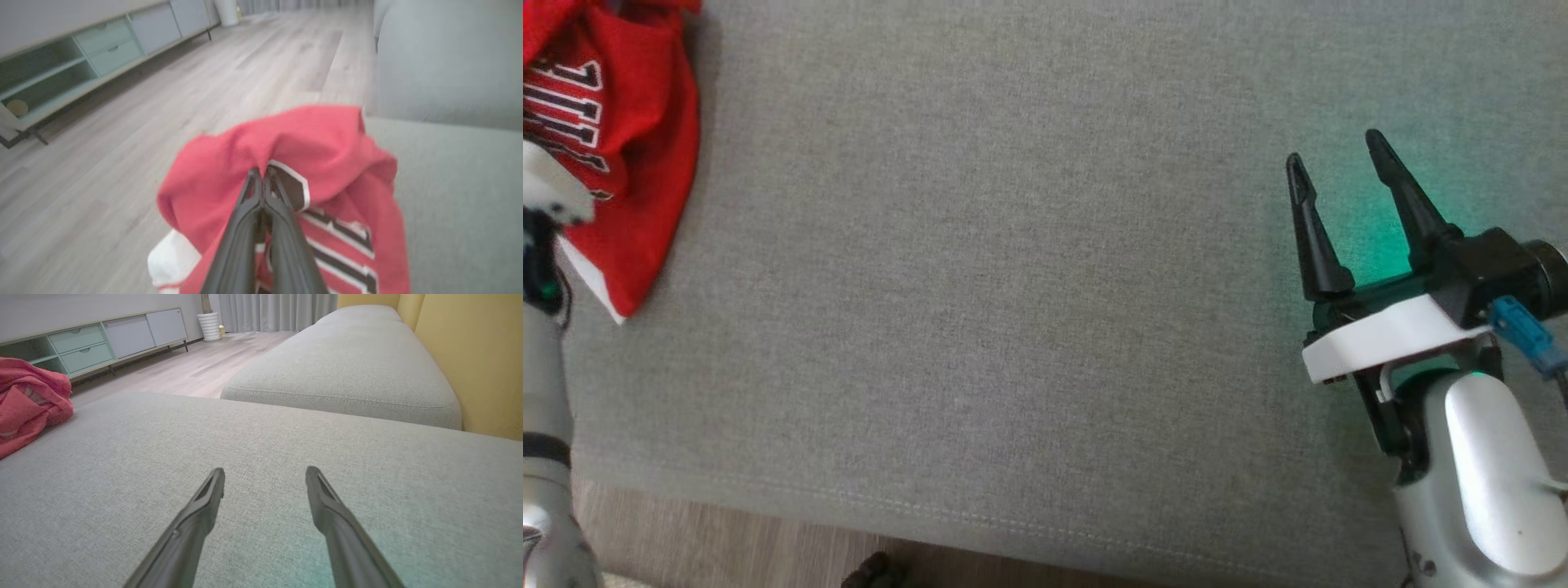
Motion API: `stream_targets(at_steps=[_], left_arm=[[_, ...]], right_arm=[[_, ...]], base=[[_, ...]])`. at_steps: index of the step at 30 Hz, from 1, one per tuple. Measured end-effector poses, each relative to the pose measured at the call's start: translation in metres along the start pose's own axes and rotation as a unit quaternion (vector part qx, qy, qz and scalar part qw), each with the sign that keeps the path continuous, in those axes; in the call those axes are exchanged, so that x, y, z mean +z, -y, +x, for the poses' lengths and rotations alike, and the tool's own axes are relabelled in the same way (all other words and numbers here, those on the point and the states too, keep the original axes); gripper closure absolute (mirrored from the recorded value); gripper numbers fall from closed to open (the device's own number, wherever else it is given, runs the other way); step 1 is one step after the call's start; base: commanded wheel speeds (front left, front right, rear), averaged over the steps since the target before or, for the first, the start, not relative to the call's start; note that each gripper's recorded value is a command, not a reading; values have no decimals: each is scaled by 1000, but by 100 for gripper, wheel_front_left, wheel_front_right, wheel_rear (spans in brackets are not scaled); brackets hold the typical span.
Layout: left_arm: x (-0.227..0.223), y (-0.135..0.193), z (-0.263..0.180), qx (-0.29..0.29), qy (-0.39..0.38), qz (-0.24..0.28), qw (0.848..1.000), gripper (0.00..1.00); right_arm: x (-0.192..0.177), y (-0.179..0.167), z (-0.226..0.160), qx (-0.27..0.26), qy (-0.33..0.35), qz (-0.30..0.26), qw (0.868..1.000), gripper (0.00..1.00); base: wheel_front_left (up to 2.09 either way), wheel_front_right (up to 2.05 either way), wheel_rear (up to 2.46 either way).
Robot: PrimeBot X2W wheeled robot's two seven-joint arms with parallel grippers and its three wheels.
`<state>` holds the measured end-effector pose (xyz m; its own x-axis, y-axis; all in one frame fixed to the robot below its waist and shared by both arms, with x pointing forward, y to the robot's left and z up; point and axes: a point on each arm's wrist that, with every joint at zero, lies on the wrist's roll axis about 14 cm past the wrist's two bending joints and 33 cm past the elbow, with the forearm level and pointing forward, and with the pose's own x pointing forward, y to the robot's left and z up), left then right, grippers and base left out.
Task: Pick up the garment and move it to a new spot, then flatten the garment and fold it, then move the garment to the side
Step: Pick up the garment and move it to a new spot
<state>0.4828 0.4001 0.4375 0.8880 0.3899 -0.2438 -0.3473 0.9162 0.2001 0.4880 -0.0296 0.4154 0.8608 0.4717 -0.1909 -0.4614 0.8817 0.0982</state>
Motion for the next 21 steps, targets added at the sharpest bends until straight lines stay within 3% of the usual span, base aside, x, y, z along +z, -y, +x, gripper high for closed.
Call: stream_targets(at_steps=[5,12,21], left_arm=[[52,-10,-15,6,88,-14,996,100],[97,-20,-72,5,187,-23,982,100],[145,6,-164,-39,299,-47,952,100]], right_arm=[[19,3,-7,-11,24,-3,1000,0],[38,-1,-35,-22,43,-3,999,0],[66,-8,-84,-40,78,8,996,0]], base=[[0,0,0],[0,0,0],[0,0,0]])
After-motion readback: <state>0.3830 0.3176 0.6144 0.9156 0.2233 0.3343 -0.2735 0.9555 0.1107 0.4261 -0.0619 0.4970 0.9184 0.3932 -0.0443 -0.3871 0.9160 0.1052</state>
